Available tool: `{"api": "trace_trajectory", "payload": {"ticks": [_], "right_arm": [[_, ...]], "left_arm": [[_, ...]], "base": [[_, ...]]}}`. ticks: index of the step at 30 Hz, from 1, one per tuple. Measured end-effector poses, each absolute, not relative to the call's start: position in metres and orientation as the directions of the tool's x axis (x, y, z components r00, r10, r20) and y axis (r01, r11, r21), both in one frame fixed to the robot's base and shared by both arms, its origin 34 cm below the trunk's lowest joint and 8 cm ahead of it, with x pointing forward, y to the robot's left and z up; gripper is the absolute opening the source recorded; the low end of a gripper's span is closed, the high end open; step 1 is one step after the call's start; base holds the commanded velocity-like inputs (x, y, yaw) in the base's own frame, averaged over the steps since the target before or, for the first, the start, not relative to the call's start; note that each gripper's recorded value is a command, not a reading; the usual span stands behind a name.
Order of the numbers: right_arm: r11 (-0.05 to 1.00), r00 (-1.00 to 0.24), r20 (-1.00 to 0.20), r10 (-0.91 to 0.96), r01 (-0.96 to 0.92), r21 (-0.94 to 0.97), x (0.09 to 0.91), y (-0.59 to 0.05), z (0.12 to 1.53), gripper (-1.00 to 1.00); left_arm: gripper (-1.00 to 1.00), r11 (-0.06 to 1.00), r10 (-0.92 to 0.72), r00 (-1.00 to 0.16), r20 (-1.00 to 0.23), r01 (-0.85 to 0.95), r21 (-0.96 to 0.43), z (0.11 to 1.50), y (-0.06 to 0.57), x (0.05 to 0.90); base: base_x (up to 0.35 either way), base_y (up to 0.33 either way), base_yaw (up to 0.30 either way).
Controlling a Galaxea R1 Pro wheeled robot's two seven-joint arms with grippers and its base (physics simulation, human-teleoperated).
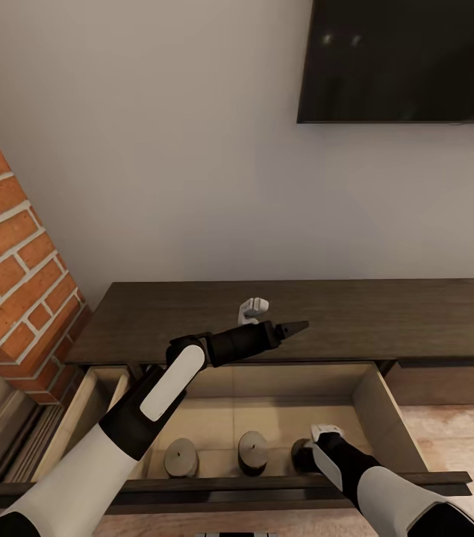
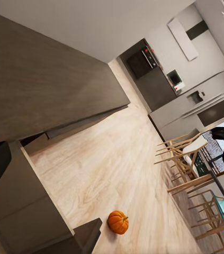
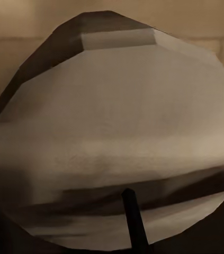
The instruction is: Place each of the two pumpkins and all three candles from the living room inside a cabinet in the living room (use any cabinet), then make sure every cabinet is closed, and position the cauldron so it is next to a table in the living room.
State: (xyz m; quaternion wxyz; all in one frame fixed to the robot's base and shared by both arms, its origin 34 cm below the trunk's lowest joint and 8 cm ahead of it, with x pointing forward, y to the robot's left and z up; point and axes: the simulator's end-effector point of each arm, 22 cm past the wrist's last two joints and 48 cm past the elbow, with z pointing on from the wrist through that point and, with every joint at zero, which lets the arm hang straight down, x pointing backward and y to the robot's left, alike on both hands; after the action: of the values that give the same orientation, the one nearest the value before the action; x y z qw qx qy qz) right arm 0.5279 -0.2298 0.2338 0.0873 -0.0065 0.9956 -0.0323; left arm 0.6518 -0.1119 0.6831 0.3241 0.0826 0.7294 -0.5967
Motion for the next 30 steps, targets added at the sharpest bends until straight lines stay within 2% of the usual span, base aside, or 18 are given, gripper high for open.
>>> {"api": "trace_trajectory", "payload": {"ticks": [4,11,14,18,22,30], "right_arm": [[0.997,-0.968,-0.249,-0.040,-0.021,-0.076,0.545,-0.232,0.237,1.00],[0.993,-0.960,-0.273,-0.061,-0.031,-0.111,0.550,-0.238,0.239,1.00],[0.997,-0.967,-0.249,-0.056,-0.043,-0.057,0.547,-0.226,0.238,1.00],[0.997,-0.985,-0.154,-0.074,-0.073,-0.012,0.534,-0.219,0.239,1.00],[0.991,-0.986,-0.146,-0.074,-0.056,-0.122,0.538,-0.240,0.243,1.00],[0.997,-0.987,-0.141,-0.081,-0.079,-0.021,0.543,-0.217,0.247,1.00]], "left_arm": [[1.00,0.274,-0.266,-0.776,-0.571,0.507,-0.817,0.683,-0.112,0.652],[1.00,0.274,-0.266,-0.776,-0.571,0.507,-0.817,0.683,-0.112,0.652],[1.00,0.274,-0.266,-0.776,-0.571,0.507,-0.817,0.683,-0.112,0.652],[1.00,0.274,-0.266,-0.776,-0.571,0.507,-0.817,0.683,-0.112,0.652],[1.00,0.274,-0.266,-0.776,-0.571,0.507,-0.817,0.683,-0.112,0.652],[1.00,0.274,-0.266,-0.776,-0.571,0.507,-0.817,0.683,-0.112,0.652]], "base": [[0.000,0.000,0.000],[0.000,0.000,0.000],[0.000,0.000,0.000],[0.000,0.000,0.000],[0.000,0.000,0.000],[0.000,0.000,0.000]]}}
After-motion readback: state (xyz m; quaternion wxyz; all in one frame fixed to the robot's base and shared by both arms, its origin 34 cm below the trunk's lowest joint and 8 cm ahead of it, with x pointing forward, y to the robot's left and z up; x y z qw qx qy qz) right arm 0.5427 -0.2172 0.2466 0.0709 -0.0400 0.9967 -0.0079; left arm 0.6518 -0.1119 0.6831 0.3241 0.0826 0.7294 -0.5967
